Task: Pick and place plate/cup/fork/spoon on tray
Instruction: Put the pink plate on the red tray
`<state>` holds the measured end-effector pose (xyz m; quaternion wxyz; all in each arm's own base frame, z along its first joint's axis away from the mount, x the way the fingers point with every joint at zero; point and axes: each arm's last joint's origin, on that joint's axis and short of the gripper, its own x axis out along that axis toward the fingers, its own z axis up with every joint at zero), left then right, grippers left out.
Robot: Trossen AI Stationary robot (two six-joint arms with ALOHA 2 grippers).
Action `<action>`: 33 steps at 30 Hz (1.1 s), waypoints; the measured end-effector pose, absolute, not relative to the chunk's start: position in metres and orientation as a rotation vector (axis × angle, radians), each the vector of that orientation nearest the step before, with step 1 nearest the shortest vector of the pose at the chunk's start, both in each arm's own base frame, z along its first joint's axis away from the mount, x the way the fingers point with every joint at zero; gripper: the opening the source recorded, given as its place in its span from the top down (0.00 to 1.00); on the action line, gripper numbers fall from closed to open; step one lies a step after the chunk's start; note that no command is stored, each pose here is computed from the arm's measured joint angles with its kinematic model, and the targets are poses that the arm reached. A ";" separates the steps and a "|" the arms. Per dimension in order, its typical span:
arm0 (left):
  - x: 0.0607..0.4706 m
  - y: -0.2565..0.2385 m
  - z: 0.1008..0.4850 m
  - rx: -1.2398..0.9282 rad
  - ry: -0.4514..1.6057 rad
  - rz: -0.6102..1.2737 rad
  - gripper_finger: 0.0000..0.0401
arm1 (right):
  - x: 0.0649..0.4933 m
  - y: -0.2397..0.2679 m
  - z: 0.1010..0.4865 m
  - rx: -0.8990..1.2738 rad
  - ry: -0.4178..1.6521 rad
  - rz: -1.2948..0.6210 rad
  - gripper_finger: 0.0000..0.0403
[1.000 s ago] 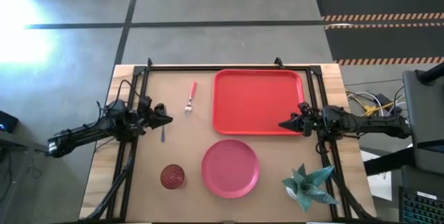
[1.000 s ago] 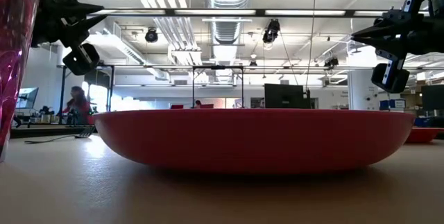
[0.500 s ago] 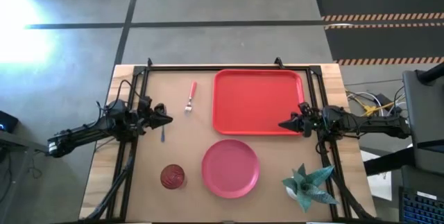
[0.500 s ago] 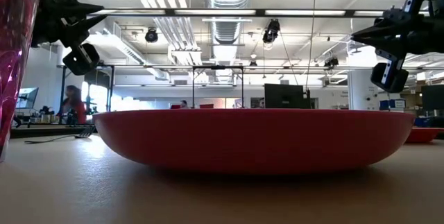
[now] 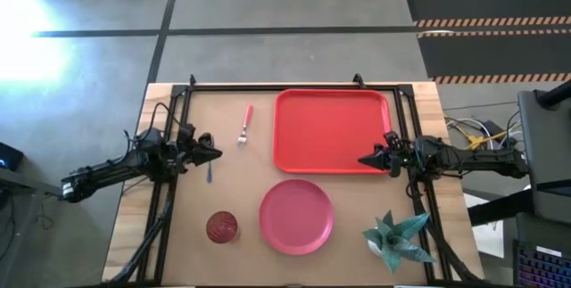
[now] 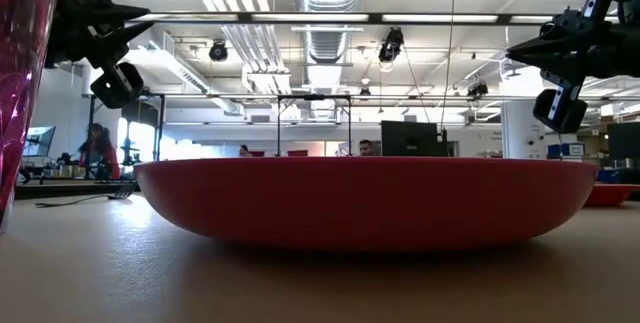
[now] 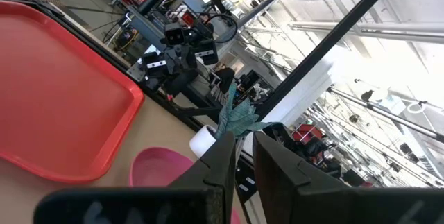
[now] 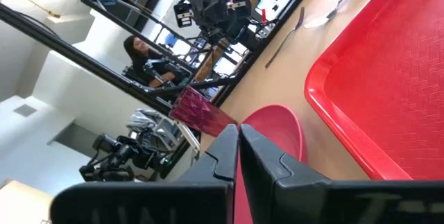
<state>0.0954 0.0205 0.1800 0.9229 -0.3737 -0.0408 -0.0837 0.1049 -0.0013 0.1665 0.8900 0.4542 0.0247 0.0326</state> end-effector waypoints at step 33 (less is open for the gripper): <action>0.087 0.020 0.218 -0.647 -0.340 -0.170 0.92 | 0.105 -0.002 0.171 0.863 0.000 0.074 0.98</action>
